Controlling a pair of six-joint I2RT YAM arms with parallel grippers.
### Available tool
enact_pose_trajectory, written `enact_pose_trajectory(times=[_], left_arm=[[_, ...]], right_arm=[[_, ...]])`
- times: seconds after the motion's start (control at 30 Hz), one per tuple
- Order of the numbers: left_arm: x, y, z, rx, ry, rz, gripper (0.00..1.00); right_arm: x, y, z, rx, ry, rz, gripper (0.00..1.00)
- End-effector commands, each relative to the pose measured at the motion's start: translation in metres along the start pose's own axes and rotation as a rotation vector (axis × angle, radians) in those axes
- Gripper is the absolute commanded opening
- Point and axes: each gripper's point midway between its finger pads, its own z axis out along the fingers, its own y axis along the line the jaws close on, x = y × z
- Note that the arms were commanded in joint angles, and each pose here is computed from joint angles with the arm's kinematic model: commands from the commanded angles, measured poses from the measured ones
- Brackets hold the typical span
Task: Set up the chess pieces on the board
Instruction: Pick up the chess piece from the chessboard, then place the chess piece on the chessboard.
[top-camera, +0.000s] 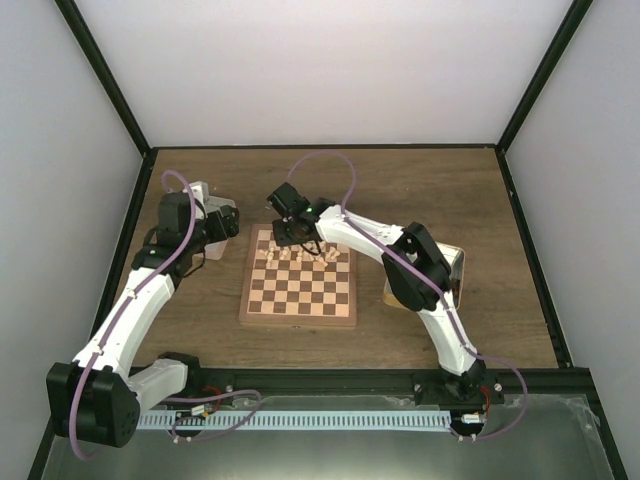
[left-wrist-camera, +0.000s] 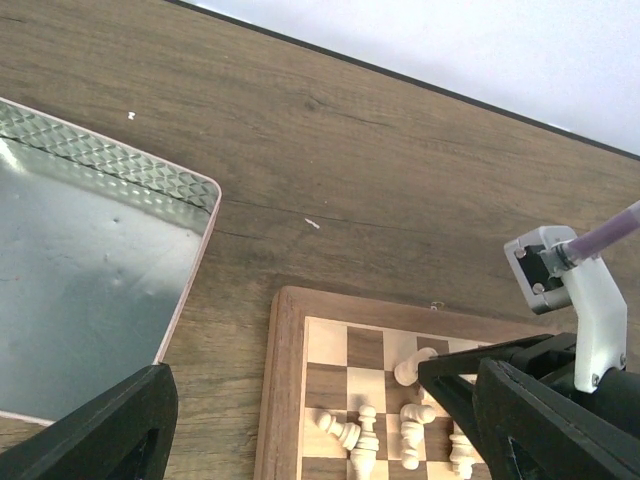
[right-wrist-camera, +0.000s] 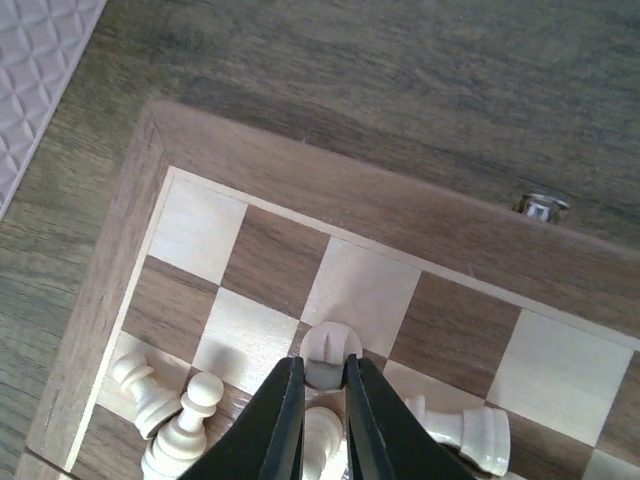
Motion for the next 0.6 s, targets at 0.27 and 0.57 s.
enact_pose_trajectory(times=[0.27, 0.57], left_arm=[[-0.011, -0.004, -0.007, 0.002, -0.033, 0.015, 0.83], [-0.012, -0.003, -0.008, -0.001, -0.038, 0.015, 0.83]], right_arm=[[-0.032, 0.018, 0.001, -0.036, -0.093, -0.065, 0.13], [-0.027, 0.026, 0.009, -0.071, -0.067, -0.09, 0.13]])
